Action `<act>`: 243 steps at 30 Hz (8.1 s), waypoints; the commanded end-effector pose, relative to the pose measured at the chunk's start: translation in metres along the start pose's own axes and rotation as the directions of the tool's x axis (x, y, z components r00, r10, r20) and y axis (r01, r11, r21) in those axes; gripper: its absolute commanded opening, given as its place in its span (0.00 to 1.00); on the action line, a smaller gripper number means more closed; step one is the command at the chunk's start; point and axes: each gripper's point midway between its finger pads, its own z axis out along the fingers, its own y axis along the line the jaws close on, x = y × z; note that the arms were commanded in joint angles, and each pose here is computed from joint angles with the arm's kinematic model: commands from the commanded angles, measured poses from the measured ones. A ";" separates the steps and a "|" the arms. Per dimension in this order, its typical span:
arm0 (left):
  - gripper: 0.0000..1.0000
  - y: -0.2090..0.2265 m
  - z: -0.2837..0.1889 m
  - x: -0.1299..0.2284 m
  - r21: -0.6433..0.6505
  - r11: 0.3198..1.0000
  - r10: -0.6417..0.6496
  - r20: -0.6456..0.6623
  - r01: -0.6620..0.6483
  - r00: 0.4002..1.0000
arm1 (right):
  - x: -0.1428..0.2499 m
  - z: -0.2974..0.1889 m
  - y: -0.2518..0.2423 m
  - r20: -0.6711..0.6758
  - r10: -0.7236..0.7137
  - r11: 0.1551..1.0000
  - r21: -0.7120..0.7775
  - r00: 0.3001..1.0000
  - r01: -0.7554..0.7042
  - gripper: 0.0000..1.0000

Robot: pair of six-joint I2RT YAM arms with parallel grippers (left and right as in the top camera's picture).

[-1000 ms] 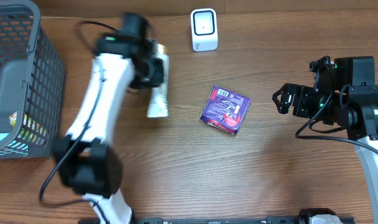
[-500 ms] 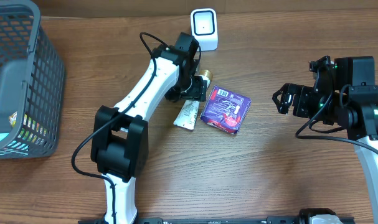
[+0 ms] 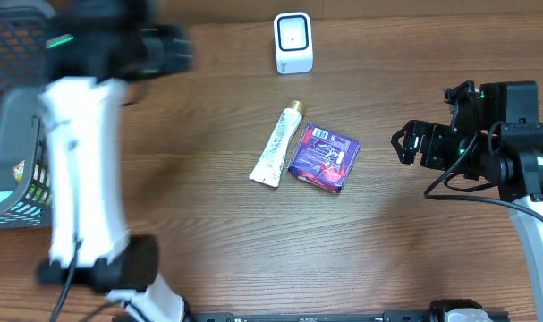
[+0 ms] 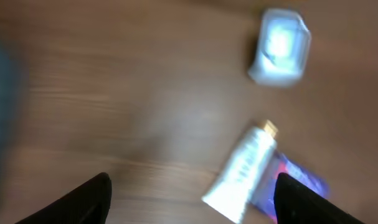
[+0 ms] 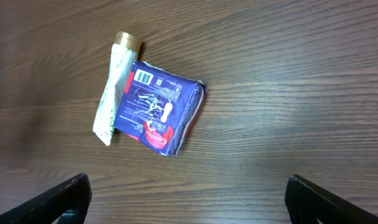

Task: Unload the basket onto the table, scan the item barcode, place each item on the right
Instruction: 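Carry white tube out and place it beside the purple pack, then return left gripper into basket toward the green tea pack, then grasp green tea pack and carry it left of the white tube, then release green tea pack and reach left gripper into basket for wipes, then grasp mint-green wipes pack and place it left of the tea pack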

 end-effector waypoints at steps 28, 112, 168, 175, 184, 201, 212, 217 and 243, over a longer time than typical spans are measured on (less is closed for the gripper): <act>0.81 0.366 0.102 0.121 -0.605 0.614 -0.733 -0.197 0.508 0.651 | -0.006 -0.004 0.004 0.022 -0.006 1.000 -0.012 1.000 0.006 1.00; 0.15 -0.061 0.222 0.221 0.112 0.921 0.355 -0.640 -0.374 0.681 | -0.016 0.023 -0.004 -0.017 0.003 1.000 0.002 1.000 -0.003 1.00; 1.00 0.390 0.037 0.089 -0.572 0.405 -0.829 0.099 0.713 0.551 | -0.011 0.023 -0.005 -0.037 0.010 1.000 0.006 0.999 -0.009 1.00; 1.00 0.402 0.054 0.115 -0.646 0.347 -0.863 0.064 0.680 0.501 | -0.011 0.023 -0.005 -0.038 0.010 1.000 0.006 0.999 -0.010 1.00; 1.00 0.422 0.097 0.160 -0.684 0.285 -0.900 0.051 0.672 0.434 | -0.012 0.023 -0.005 -0.033 0.009 1.000 0.005 0.999 -0.008 1.00; 1.00 0.435 0.152 0.198 -0.679 0.296 -0.892 0.055 0.672 0.448 | -0.009 0.023 -0.005 -0.045 0.013 1.000 0.008 0.999 -0.013 1.00; 0.28 0.433 0.173 0.221 -0.679 0.298 -0.896 0.044 0.671 0.442 | -0.009 0.023 -0.005 -0.044 0.013 1.000 0.008 0.999 -0.013 1.00; 0.04 0.423 0.180 0.205 -0.600 0.383 -0.885 -0.022 0.702 0.465 | -0.011 0.023 -0.005 -0.035 0.010 1.000 0.006 0.999 -0.010 1.00; 0.04 0.168 -0.064 -0.050 -0.095 0.975 -0.171 0.246 0.200 0.954 | -0.014 0.023 -0.004 -0.023 0.006 1.000 0.003 1.000 -0.006 1.00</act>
